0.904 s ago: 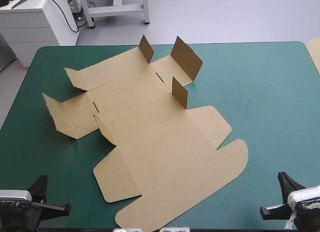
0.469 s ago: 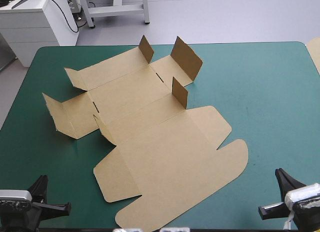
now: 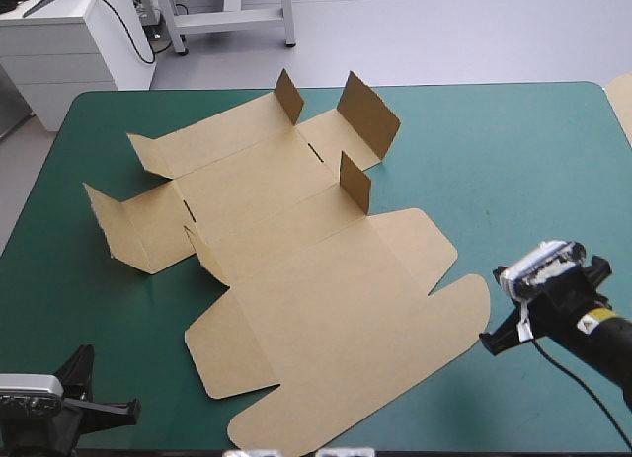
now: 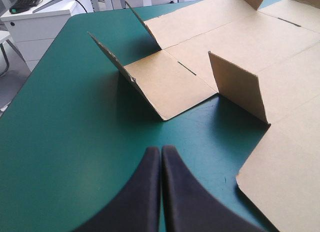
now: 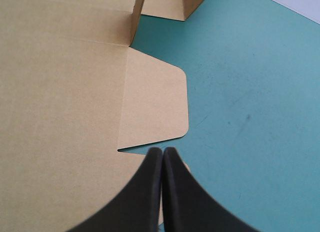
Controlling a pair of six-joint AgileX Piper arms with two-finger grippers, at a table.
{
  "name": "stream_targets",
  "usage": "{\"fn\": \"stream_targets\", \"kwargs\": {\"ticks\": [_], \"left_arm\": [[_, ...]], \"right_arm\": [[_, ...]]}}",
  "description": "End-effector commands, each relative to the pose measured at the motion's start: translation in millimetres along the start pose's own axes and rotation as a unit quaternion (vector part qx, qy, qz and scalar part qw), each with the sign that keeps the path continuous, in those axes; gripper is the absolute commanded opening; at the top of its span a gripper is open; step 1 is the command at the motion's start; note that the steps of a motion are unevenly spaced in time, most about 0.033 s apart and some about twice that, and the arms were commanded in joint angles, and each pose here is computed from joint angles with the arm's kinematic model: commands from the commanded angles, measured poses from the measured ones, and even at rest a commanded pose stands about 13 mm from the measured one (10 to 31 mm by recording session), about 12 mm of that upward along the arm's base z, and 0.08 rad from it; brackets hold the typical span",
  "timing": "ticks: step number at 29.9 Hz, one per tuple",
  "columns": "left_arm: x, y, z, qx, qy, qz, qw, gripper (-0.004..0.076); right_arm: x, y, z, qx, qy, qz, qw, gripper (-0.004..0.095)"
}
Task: Fold the box
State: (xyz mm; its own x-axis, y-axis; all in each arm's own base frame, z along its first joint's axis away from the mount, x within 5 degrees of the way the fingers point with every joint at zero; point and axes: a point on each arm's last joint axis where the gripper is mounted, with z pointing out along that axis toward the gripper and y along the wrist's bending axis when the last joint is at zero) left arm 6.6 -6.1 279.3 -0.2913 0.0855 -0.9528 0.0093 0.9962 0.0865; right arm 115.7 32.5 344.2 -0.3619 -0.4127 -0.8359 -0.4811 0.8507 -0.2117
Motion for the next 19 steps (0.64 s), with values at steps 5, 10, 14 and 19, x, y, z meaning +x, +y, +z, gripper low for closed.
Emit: {"fn": "stream_targets", "kwargs": {"ticks": [5, 10, 14, 19], "left_arm": [[-12, 1, -5, -0.002, -0.051, -0.003, 0.999, -0.0008], [-12, 1, -5, -0.003, -0.051, -0.003, 0.999, -0.0008], [-12, 1, -5, -0.003, -0.051, -0.003, 0.999, -0.0008], [-12, 1, -5, -0.003, -0.051, -0.003, 0.999, -0.0008]], "right_arm": [[-57, -19, 56, -0.086, -0.007, 0.077, 0.993, -0.0013], [-86, -13, 105, -0.140, 0.022, 0.066, 0.988, -0.0004], [-108, 0, 140, -0.155, 0.041, 0.059, 0.985, 0.0003], [-130, 5, 179, -0.151, 0.070, 0.057, 0.984, 0.0003]]}}
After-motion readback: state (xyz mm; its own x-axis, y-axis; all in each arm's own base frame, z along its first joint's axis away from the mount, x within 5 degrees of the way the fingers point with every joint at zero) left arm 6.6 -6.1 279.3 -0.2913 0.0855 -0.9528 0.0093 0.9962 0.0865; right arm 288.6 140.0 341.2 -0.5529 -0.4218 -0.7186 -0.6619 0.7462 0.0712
